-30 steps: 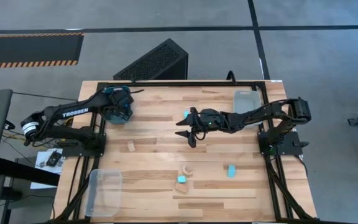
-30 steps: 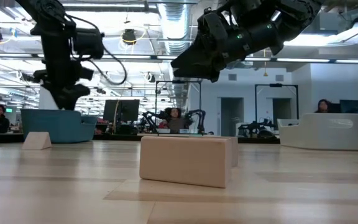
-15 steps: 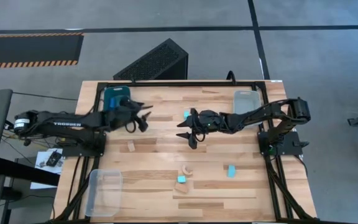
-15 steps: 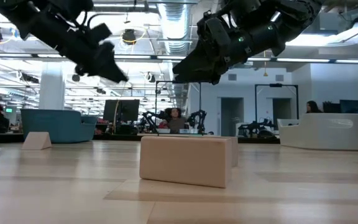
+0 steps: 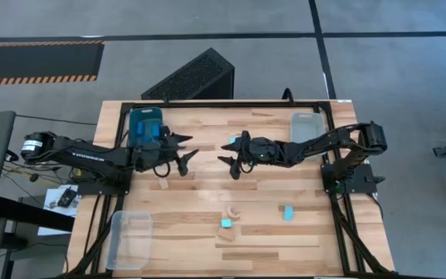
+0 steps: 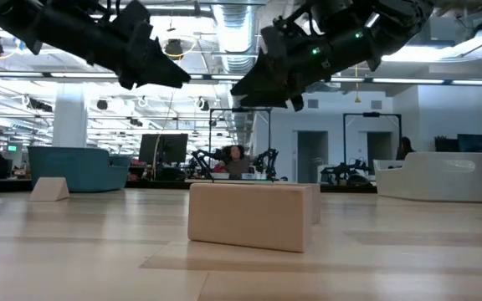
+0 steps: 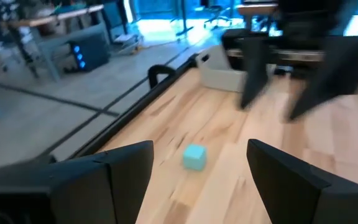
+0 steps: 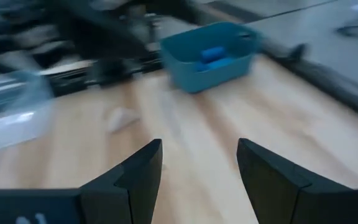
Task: Sort & place blocks by color
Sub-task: Put the top light blue block into the transparent bin
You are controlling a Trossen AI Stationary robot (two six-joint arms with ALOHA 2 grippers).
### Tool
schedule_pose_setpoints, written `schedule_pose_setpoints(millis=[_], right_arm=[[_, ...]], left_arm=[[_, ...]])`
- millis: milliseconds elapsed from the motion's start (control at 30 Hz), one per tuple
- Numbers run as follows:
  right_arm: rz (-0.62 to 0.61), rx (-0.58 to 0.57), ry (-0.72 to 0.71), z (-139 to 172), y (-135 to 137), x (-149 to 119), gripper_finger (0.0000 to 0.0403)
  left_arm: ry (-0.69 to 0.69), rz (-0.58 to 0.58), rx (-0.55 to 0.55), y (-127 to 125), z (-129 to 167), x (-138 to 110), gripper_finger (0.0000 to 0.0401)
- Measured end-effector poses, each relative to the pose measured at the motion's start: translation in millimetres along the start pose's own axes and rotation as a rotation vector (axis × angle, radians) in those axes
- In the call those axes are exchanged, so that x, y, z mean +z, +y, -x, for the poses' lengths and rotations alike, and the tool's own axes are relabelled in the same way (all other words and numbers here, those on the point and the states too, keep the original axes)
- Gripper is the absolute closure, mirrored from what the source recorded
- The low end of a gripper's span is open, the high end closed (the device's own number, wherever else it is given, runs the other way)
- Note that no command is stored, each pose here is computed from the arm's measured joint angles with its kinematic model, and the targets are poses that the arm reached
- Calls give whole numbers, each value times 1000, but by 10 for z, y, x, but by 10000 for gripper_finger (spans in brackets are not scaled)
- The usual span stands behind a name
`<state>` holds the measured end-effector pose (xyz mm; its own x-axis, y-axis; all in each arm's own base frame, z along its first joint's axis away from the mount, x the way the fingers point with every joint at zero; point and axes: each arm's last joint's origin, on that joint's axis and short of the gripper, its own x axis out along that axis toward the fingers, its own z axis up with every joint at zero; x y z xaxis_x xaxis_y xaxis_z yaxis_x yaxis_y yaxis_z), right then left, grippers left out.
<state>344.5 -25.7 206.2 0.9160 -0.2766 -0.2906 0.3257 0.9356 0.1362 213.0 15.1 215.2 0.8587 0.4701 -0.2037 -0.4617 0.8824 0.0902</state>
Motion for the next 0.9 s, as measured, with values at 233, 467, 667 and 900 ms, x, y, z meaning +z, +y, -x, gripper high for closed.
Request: schedule_pose_setpoints(millis=[233, 467, 667, 900], right_arm=[[-1, -257, 30, -39, -345, -6, 170], [36, -327, 220, -35, -694, -129, 167], [34, -275, 235, -42, -782, -119, 149], [-223, -295, 219, -212, -727, -325, 144]], left_arm=[[-47, -8, -8, -9, -4, 48, 152], [-54, -30, -32, -15, -4, 54, 152], [-65, -43, -11, 26, -25, 89, 152], [9, -27, -7, 32, -29, 14, 152]])
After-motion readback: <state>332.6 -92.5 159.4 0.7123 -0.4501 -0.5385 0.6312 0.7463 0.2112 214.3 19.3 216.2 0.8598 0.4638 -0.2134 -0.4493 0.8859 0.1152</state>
